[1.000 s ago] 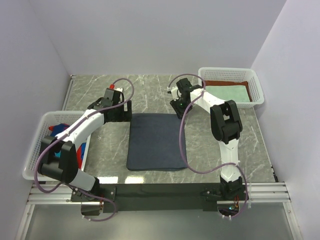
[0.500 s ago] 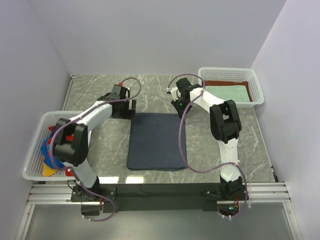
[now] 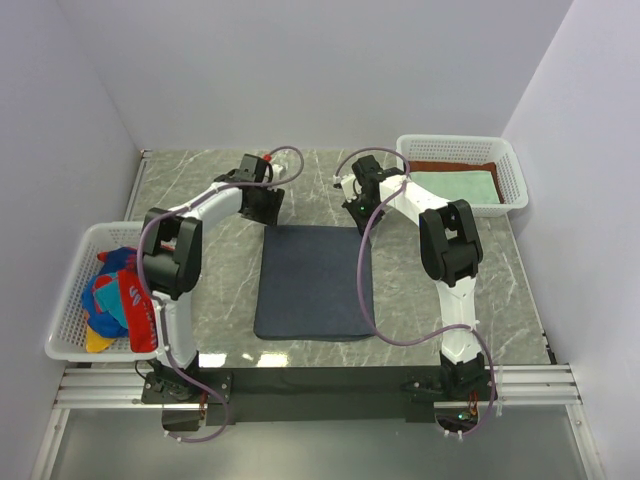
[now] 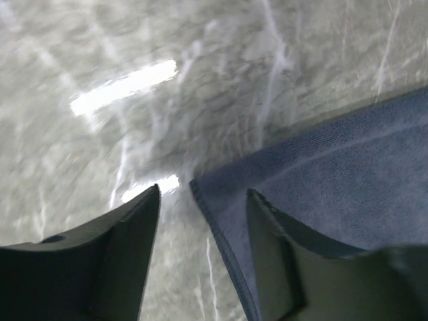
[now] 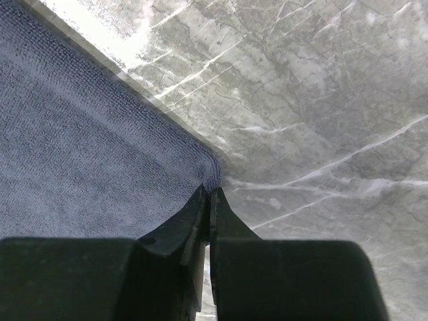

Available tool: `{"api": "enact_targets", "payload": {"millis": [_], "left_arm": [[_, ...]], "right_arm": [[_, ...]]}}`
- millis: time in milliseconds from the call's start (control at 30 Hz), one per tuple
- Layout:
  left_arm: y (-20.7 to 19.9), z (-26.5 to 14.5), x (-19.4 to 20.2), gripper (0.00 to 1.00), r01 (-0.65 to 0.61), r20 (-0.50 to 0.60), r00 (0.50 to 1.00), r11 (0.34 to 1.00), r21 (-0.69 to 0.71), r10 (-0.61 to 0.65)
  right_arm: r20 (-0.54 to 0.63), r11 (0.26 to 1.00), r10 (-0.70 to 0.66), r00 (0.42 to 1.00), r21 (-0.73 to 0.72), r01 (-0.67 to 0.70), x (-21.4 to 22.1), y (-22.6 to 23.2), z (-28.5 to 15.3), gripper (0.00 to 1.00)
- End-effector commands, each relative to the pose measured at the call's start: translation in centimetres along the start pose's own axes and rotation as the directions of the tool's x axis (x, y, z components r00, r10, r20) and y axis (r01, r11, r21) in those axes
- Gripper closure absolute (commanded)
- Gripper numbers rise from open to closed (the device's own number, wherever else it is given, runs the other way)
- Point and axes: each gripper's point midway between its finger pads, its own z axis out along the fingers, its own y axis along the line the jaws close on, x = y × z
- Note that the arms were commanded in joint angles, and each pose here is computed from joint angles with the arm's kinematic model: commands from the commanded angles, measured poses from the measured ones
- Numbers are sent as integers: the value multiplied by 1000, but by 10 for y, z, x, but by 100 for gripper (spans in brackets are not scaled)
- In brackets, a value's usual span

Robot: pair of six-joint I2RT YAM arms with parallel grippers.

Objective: Fold and stack the towels
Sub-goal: Fold the towel

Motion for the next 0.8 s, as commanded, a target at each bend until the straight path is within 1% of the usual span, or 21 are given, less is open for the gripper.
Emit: {"api": "enact_targets", "payload": {"millis": [0,67,167,200,233,333,433,633,767], "left_arm": [[-14,3,-16,45,-104,30,994,989,104,102],[-14,9,-15,46,-112,22,994,987,113,110],[-12,16,-14,49,-131,18,991,985,108,130],[-13,17,-13,53,-141,17,990,983,115,140],[-13,20,-10,54,-143,4,990,982,121,144],[-16,23,-8,56,-156,-4,987,977,144,158],[-14,26,3,56,-150,-37,987,975,162,158],[2,29,13,58,-125,-55,990,983,135,134],[10,30,11,59,-104,-47,993,987,124,111]], "right_arm": [[-39,999,-15,999,48,17,10,-13,-1,97],[-40,999,-15,999,51,17,11,-14,-2,97],[-41,998,-15,999,53,17,11,-14,-2,97],[-43,998,-16,999,53,18,12,-14,-1,97],[-41,998,-17,999,57,19,11,-15,-2,97],[-46,998,-15,999,62,17,13,-15,-1,97],[-43,998,-13,999,65,16,13,-15,-2,97],[-44,998,-13,999,68,16,13,-16,-1,98],[-46,997,-13,999,72,16,14,-16,-2,98]]}}
